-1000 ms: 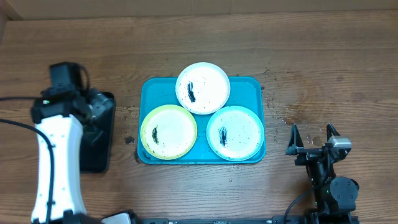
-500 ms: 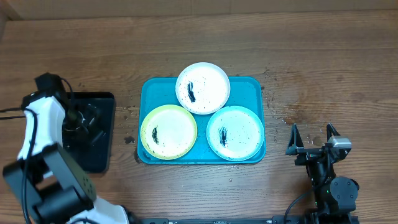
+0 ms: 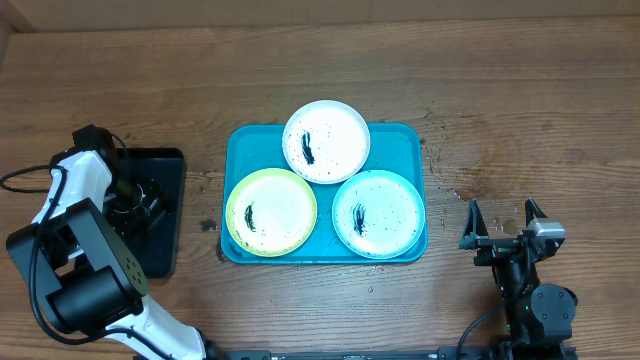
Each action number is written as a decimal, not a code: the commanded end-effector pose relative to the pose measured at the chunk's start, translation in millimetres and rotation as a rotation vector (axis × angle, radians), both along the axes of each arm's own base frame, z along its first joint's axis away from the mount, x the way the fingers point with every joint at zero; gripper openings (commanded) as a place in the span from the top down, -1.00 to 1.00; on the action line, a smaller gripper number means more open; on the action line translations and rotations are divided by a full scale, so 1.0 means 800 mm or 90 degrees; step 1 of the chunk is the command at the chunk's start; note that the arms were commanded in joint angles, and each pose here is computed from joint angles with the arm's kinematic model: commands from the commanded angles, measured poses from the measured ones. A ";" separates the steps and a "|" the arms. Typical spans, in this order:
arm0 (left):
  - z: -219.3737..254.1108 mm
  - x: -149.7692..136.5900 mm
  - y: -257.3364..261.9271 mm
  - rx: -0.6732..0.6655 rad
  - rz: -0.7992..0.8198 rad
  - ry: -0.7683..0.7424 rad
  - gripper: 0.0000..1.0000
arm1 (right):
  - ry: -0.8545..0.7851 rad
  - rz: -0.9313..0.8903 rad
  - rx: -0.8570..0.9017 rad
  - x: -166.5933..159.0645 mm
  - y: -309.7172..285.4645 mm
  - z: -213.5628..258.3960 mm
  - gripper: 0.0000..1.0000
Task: Clean dirty plates on tray and stack at the side
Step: 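Move the left gripper to the black tray and grasp the sponge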
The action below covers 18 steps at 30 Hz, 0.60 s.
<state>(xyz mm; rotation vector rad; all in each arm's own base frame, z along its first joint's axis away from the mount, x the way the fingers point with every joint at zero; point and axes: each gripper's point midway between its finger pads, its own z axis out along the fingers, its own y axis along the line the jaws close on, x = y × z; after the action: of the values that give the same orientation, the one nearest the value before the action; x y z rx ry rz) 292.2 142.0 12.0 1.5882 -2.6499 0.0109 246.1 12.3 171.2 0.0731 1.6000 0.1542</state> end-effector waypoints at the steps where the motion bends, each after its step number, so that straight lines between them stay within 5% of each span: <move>1: -0.012 -0.010 0.002 0.004 -0.011 0.027 -0.61 | -0.002 -0.007 0.000 0.000 -0.002 -0.002 -1.00; 6: -0.023 -0.014 0.002 0.000 -0.015 0.045 -0.59 | -0.002 -0.007 0.000 0.000 -0.002 -0.002 -1.00; 11: -0.027 -0.018 0.004 0.005 -0.024 0.056 -0.33 | -0.002 -0.007 0.000 0.000 -0.002 -0.002 -1.00; 15: -0.027 -0.018 0.004 0.006 -0.029 0.058 0.48 | -0.002 -0.007 0.000 0.000 -0.002 -0.002 -1.00; 18: -0.027 -0.019 0.004 0.005 -0.029 0.058 0.91 | -0.002 -0.007 0.000 0.000 -0.002 -0.002 -1.00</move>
<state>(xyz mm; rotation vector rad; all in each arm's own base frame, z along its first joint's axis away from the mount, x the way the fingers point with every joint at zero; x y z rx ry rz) 287.1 143.9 0.5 1.5257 -2.6456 -0.0271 246.1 12.4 171.3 0.0728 1.5996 0.1545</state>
